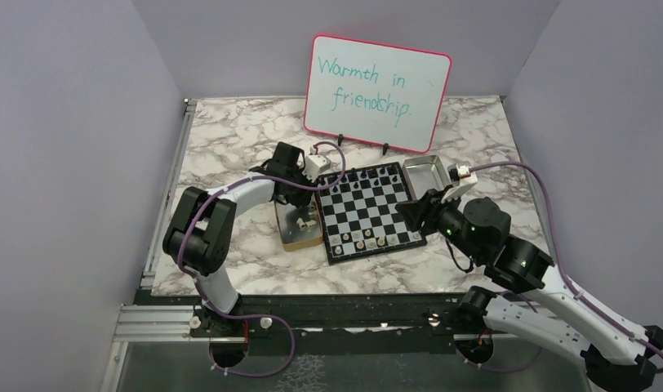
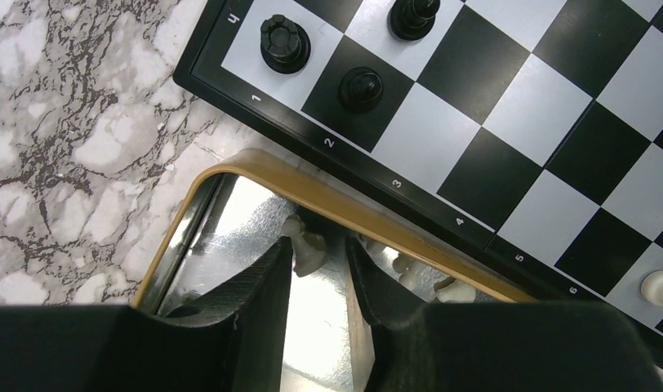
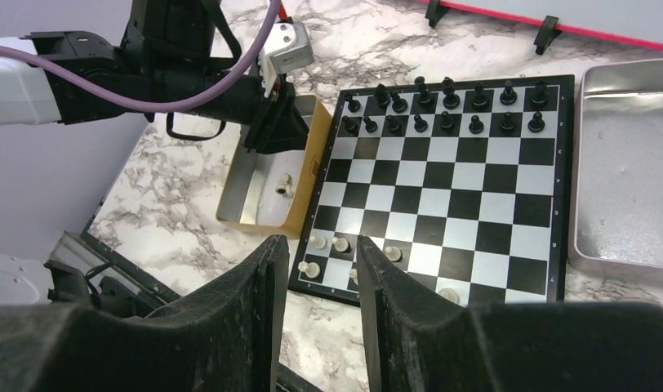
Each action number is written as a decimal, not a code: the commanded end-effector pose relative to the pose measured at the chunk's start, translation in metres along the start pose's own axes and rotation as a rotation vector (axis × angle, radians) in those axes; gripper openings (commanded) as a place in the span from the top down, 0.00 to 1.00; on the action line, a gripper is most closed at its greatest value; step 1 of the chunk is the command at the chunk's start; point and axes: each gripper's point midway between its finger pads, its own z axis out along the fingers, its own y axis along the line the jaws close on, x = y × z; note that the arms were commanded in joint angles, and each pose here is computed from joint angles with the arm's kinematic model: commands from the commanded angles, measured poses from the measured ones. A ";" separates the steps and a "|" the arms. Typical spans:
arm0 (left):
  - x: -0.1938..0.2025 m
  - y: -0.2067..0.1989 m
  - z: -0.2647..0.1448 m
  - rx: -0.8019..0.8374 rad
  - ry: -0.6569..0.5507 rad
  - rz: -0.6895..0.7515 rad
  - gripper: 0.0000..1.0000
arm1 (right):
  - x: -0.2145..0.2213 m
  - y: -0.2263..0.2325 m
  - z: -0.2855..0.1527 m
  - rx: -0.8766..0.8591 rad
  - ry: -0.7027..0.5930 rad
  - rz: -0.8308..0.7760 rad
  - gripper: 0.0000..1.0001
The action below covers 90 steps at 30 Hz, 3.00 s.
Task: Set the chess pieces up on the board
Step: Pick up the chess piece from the storage box, then place the chess piece on the chessboard.
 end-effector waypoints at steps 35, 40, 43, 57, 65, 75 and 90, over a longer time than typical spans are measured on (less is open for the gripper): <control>-0.003 0.001 -0.015 -0.132 0.075 -0.065 0.89 | 0.015 -0.014 -0.005 0.088 0.047 0.137 0.59; -0.012 -0.006 -0.035 -0.136 0.022 -0.089 0.90 | 0.023 -0.008 0.000 0.059 0.063 0.169 0.59; -0.022 -0.010 -0.050 -0.143 -0.029 -0.089 0.90 | 0.030 -0.001 0.006 0.034 0.092 0.193 0.60; -0.057 -0.090 -0.115 0.162 -0.326 0.082 0.91 | 0.054 0.044 0.033 -0.113 0.264 0.245 0.62; -0.054 -0.160 -0.153 0.436 -0.574 0.468 0.96 | 0.067 0.073 0.053 -0.222 0.349 0.254 0.60; -0.046 -0.181 -0.159 0.554 -0.583 0.459 0.97 | 0.082 0.105 0.062 -0.378 0.425 0.324 0.64; -0.038 -0.204 -0.179 0.668 -0.627 0.488 1.00 | 0.096 0.112 0.061 -0.435 0.464 0.391 0.63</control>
